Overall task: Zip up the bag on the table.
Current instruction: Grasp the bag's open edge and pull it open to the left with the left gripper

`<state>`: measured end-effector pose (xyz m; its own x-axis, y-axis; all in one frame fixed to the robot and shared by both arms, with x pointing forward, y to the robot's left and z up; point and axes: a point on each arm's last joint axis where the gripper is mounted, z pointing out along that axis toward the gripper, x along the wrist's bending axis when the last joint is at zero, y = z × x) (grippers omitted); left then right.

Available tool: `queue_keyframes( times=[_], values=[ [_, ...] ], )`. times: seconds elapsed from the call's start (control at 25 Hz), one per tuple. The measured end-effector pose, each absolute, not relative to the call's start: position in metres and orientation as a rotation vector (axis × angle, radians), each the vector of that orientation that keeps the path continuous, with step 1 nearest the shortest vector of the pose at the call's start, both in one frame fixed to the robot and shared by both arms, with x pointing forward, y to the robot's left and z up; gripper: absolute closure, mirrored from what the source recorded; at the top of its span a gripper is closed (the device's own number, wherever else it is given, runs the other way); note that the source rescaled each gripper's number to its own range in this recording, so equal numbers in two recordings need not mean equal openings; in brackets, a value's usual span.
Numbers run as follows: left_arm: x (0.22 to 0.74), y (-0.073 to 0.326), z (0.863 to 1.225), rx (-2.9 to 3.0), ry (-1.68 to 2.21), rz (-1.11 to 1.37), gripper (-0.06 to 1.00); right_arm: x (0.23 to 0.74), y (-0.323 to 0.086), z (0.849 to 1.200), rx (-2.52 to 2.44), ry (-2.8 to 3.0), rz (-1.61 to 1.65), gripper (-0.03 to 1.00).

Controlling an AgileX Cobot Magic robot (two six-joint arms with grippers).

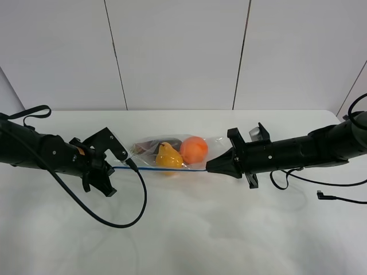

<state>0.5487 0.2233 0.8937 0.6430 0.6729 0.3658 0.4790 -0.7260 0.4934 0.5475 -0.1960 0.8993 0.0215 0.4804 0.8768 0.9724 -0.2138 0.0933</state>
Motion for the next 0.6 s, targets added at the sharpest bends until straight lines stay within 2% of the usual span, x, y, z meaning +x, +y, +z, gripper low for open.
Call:
queue_keyframes(
  times=[0.32,0.6],
  values=[
    [0.552,0.242,0.893,2.5,0.998,0.777,0.94,0.546,-0.192,0.9,-1.722,-1.478,-1.132,0.97],
    [0.553,0.243,0.894,2.474,1.037,0.774,0.92,0.546,-0.192,0.9,-1.723,-1.479,-1.131,0.97]
  ],
)
